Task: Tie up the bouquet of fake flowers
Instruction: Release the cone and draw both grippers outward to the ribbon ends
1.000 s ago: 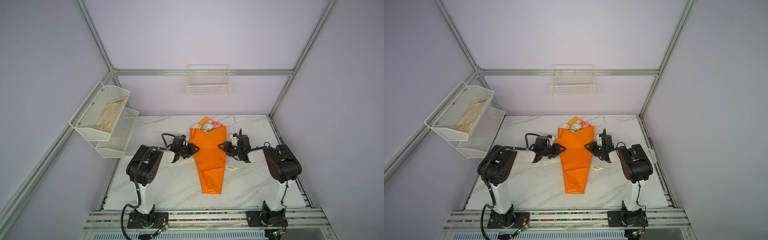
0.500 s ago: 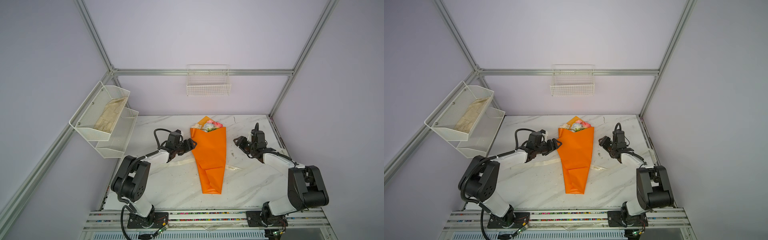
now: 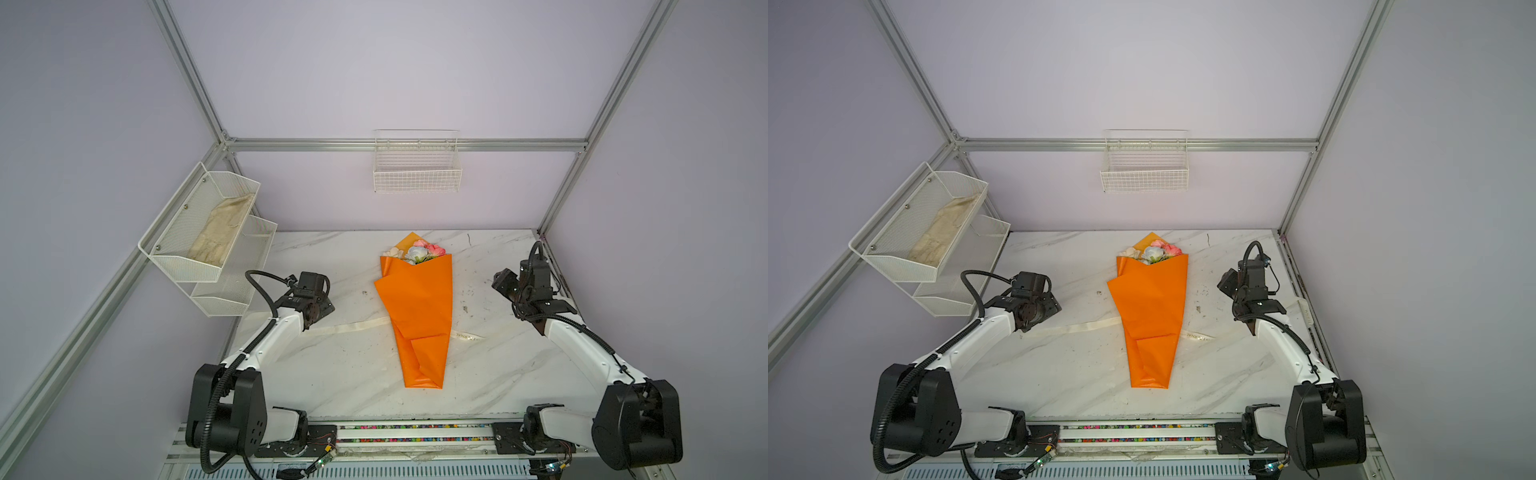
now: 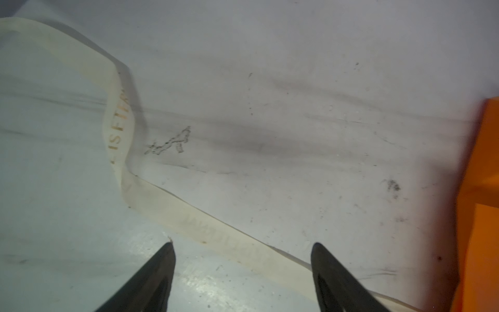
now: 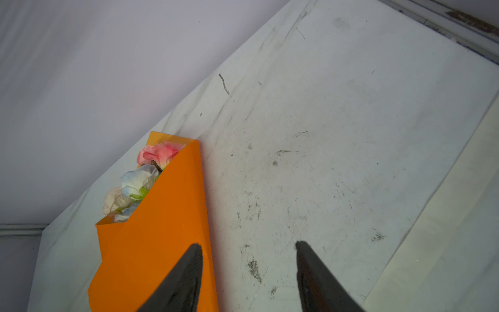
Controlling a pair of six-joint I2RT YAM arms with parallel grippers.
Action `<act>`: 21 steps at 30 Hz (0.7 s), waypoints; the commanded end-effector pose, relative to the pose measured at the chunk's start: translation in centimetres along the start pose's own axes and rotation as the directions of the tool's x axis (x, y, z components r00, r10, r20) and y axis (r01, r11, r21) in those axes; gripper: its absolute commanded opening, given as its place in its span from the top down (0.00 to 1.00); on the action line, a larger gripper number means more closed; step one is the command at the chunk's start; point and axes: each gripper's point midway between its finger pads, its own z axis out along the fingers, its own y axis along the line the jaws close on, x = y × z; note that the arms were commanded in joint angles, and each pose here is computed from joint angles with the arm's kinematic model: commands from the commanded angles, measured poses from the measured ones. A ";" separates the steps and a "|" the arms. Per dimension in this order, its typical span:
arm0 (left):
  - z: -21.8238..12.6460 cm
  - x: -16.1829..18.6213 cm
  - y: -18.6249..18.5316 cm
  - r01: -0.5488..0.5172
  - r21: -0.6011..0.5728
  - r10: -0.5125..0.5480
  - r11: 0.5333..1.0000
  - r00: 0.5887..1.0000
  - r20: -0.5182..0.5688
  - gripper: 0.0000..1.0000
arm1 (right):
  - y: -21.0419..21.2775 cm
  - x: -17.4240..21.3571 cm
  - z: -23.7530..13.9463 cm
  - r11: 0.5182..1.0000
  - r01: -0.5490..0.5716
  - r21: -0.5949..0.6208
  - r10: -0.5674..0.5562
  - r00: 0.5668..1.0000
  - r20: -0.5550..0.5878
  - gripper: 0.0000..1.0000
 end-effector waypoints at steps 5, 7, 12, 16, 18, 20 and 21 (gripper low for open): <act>2.8 2.9 3.4 -0.041 -0.167 0.020 0.985 0.992 -0.127 0.23 | -0.3 0.4 0.2 0.999 0.025 0.020 -0.025 0.999 -0.024 0.43; 3.4 3.4 3.5 -0.040 -0.182 0.012 0.982 0.989 -0.151 0.23 | -0.8 0.5 0.3 0.999 0.026 0.038 -0.025 0.999 -0.025 0.43; 4.2 3.3 4.7 -0.027 -0.235 -0.005 0.972 0.991 -0.131 0.22 | -1.2 0.8 0.4 0.999 0.024 0.049 -0.023 0.999 -0.027 0.43; 5.2 2.9 5.4 -0.016 -0.254 -0.018 0.967 0.991 -0.131 0.22 | -1.5 1.2 0.7 0.998 0.024 0.059 -0.022 0.999 -0.040 0.43; 5.9 2.7 5.1 -0.008 -0.226 -0.023 0.974 0.991 -0.132 0.23 | -1.5 1.3 0.9 0.998 0.026 0.058 -0.024 0.999 -0.045 0.43; 6.3 2.5 4.8 -0.003 -0.210 -0.024 0.978 0.991 -0.129 0.23 | -1.5 1.6 1.1 0.998 0.030 0.058 -0.027 0.998 -0.058 0.43; 6.5 2.4 4.5 -0.001 -0.199 -0.025 0.980 0.991 -0.128 0.23 | -1.4 1.7 1.2 0.998 0.030 0.053 -0.027 0.998 -0.062 0.43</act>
